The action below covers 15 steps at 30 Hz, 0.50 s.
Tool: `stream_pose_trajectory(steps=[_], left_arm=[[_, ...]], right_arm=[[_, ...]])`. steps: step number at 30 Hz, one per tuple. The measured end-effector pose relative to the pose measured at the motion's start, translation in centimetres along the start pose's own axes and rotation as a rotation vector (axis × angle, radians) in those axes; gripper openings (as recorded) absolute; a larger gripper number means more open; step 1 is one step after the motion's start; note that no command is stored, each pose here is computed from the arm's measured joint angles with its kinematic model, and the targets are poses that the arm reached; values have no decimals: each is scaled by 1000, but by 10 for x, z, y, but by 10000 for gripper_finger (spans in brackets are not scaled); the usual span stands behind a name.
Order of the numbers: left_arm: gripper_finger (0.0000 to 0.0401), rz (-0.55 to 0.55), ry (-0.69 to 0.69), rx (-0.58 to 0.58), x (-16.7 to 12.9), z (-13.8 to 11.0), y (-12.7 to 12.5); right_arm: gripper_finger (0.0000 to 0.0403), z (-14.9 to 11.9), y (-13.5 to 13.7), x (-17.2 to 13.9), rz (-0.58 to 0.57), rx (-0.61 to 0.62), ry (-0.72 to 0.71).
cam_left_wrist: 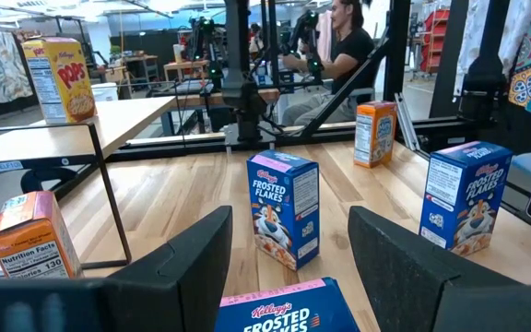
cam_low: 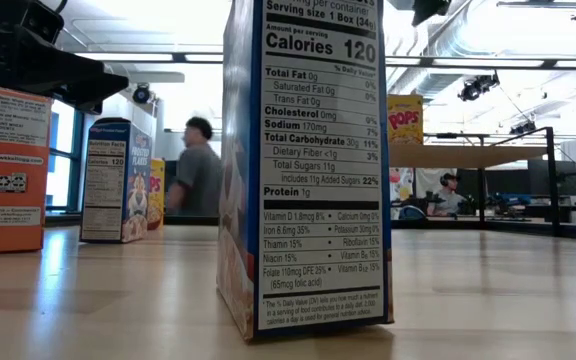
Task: Stack cereal on shelf
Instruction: Put the left orange cereal box on the shelf
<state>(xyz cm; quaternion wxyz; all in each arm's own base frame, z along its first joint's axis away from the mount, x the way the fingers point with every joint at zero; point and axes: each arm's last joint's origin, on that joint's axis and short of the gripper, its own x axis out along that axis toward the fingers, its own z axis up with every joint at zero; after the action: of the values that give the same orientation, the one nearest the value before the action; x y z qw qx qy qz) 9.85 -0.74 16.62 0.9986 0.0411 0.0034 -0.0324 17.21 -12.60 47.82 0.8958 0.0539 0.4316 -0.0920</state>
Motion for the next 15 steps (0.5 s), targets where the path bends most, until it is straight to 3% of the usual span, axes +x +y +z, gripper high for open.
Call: stream_pose_trajectory(steps=[15], left_arm=[[210, 0, 1, 0, 0, 0, 0]], right_arm=[[226, 6, 63, -3, 146, -90, -19]])
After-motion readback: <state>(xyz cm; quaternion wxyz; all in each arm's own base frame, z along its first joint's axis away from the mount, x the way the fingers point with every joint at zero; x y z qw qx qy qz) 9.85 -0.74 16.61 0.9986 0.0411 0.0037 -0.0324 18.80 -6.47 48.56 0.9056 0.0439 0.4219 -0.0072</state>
